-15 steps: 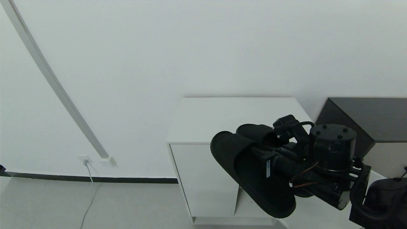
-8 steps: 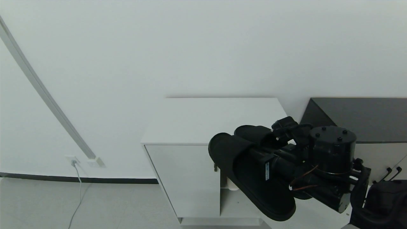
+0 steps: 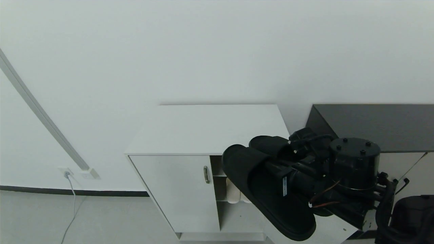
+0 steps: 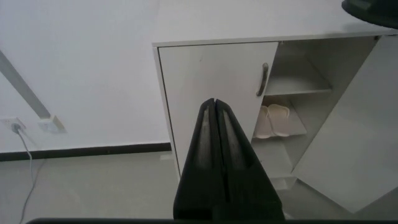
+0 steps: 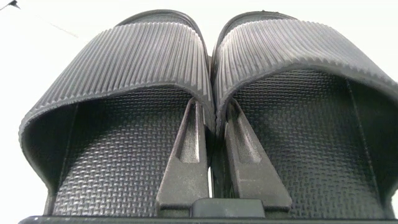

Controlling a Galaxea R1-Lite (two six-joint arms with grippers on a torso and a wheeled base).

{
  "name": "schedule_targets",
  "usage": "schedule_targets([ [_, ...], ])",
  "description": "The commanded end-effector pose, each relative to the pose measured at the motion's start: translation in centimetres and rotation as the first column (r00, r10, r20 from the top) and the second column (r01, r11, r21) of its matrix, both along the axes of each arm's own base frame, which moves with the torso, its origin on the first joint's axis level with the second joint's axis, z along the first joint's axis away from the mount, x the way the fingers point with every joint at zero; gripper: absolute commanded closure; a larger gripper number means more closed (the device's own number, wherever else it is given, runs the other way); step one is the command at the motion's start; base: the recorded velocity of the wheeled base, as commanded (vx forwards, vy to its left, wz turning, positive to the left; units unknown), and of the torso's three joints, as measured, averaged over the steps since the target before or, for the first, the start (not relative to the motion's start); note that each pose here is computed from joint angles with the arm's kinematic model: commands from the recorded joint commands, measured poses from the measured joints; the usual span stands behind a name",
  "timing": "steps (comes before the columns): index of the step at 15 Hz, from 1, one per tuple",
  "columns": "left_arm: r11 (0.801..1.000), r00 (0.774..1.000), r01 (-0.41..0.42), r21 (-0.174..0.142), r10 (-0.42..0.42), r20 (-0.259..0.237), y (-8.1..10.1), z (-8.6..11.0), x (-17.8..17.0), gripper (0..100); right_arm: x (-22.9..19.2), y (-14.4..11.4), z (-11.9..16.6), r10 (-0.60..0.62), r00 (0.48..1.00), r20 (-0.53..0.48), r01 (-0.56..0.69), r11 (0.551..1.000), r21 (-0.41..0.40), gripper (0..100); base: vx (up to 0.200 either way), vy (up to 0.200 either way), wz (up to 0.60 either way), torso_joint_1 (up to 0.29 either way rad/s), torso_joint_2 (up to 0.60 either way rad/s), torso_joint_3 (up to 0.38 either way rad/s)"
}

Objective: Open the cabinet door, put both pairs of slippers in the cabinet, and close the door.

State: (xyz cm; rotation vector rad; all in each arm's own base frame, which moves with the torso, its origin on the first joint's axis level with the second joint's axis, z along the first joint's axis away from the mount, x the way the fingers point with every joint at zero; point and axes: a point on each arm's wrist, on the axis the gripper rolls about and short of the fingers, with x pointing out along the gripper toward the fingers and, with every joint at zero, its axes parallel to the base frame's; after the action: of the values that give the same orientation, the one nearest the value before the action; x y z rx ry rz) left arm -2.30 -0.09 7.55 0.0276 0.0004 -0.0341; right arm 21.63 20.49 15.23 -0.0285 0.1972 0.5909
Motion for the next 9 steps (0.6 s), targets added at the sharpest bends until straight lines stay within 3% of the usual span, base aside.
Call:
schedule_targets([
  [1,1.0,1.0,0.0,0.0,0.0,-0.002,0.0,-0.01,0.01,100,-0.22,0.24,-0.17,0.011,1.0,-0.004,-0.011,1.0,-0.001,100,0.0,0.0,0.0,0.0,0.0,0.0],
  [9,1.0,1.0,0.0,-0.002,0.0,-0.002,0.0,-0.01,0.01,100,-1.18,0.64,-0.79,0.05,0.999,-0.005,-0.05,0.999,-0.003,100,0.0,0.0,0.0,0.0,0.0,0.0],
])
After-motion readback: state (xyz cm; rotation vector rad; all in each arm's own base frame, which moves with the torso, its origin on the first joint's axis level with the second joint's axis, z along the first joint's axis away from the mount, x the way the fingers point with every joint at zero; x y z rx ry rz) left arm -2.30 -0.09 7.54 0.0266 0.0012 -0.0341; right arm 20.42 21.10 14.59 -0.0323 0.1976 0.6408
